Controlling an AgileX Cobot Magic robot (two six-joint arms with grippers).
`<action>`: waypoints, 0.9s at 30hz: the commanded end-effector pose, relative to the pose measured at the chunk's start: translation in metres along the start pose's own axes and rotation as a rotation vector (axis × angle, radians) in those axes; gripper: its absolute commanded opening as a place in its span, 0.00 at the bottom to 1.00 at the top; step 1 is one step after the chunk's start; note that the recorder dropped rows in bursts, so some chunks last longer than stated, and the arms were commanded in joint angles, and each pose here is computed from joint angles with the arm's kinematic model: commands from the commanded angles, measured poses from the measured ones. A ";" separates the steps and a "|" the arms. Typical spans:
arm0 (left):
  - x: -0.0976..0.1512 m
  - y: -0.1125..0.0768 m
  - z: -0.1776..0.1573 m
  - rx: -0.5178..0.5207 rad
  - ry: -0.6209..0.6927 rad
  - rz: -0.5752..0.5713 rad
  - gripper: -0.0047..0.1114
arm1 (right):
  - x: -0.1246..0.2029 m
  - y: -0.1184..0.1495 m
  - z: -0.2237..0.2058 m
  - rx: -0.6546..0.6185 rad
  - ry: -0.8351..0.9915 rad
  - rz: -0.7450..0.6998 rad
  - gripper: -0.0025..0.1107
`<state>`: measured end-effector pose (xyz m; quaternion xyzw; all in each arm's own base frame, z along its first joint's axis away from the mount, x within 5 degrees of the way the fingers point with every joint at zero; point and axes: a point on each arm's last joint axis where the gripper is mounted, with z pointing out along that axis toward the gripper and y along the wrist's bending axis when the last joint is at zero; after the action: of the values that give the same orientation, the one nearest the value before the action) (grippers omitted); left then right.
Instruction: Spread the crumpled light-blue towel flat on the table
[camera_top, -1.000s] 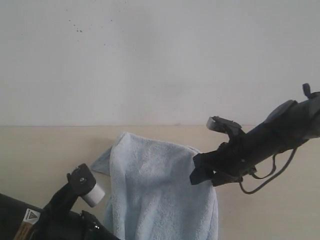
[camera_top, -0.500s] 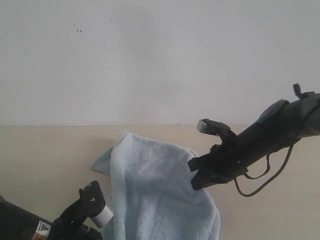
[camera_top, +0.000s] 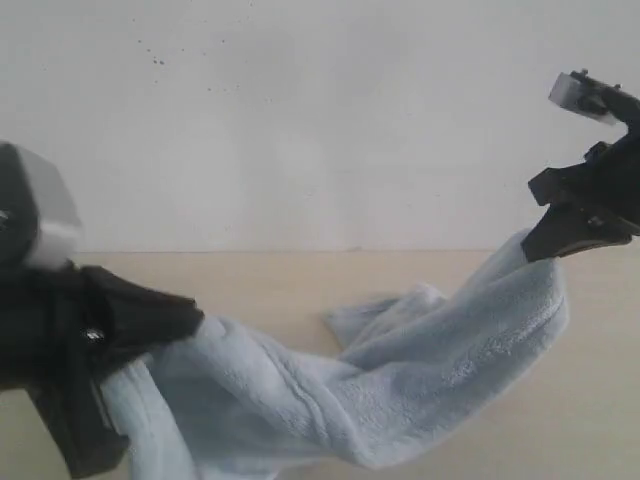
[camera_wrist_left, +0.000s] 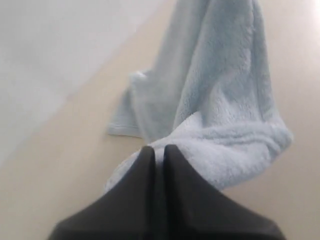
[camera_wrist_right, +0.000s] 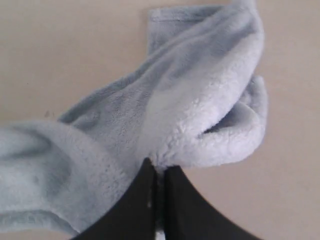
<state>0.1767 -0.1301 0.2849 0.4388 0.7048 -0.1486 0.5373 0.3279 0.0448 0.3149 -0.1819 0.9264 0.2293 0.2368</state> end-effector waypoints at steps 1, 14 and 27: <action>-0.029 -0.002 -0.052 -0.111 -0.191 0.047 0.07 | 0.011 0.023 -0.046 0.069 -0.009 -0.014 0.02; -0.045 -0.017 -0.121 -0.185 -0.437 0.006 0.07 | 0.048 0.090 -0.137 0.147 -0.206 -0.097 0.02; 0.047 0.027 -0.036 -0.558 0.184 -0.001 0.07 | 0.015 0.052 0.024 0.107 -0.009 -0.188 0.09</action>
<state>0.1634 -0.0667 0.2763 0.2767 0.7504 0.0615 0.5972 0.2887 0.0909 0.3200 -0.2406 0.9180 0.1676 0.2670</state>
